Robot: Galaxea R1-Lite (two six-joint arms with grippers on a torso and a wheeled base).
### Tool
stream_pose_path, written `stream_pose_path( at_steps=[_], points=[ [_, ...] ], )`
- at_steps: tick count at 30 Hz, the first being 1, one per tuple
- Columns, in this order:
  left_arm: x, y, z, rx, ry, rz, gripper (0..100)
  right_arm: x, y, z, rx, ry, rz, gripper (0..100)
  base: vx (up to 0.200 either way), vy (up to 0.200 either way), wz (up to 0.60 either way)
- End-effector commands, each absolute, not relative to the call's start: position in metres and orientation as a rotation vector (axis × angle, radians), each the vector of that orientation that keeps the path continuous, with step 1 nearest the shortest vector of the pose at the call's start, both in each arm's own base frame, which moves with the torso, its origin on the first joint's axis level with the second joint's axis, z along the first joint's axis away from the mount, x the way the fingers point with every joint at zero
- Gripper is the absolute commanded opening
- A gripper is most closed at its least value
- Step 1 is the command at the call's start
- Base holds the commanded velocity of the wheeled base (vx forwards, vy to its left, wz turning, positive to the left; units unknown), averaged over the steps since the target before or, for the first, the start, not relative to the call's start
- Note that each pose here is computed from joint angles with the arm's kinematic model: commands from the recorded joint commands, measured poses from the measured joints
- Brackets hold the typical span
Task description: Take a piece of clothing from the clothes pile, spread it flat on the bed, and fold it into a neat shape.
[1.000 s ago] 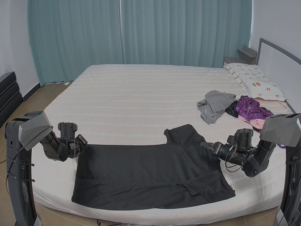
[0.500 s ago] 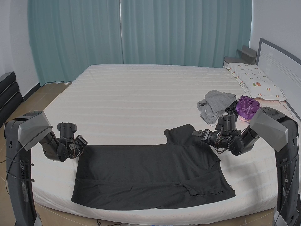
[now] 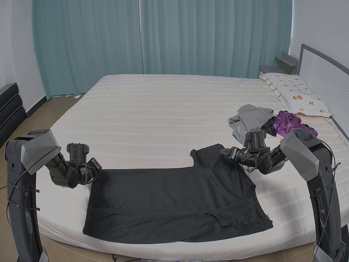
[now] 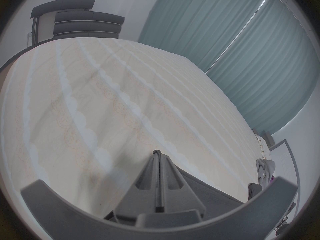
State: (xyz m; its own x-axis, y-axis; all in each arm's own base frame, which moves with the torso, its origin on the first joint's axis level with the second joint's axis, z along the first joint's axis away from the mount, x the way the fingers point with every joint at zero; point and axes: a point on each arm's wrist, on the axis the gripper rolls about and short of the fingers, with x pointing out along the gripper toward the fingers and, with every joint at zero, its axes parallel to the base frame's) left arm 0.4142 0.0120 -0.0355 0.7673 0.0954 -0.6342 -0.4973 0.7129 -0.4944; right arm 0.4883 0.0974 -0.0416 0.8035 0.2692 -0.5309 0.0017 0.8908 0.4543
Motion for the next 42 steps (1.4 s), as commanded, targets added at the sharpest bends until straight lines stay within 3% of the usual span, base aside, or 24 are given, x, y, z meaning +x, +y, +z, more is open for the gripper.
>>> stream_pose_path(
  at_steps=[1, 4, 5, 24, 42],
  points=[
    [0.414, 0.012, -0.035, -0.706, 0.618, 0.352, 0, 0.493, 0.093, -0.054, 0.459, 0.633, 0.14, 100, 0.0, 0.0, 0.0],
    [0.414, 0.012, -0.035, -0.703, 0.617, 0.35, 0, 0.493, 0.093, -0.056, 0.459, 0.636, 0.14, 100, 0.0, 0.0, 0.0],
    [0.414, 0.012, -0.035, -0.701, 0.619, 0.35, 0, 0.493, 0.093, -0.056, 0.464, 0.637, 0.139, 0, 0.0, 0.0, 0.0],
    [0.412, 0.011, -0.029, -0.709, 0.616, 0.349, 0, 0.479, 0.081, -0.025, 0.533, 0.641, 0.115, 0, 0.0, 0.0, 0.0],
    [0.401, 0.016, -0.003, -0.721, 0.572, 0.354, 0, 0.451, 0.056, 0.017, 0.655, 0.534, 0.087, 0, 0.0, 0.0, 0.0]
  ],
)
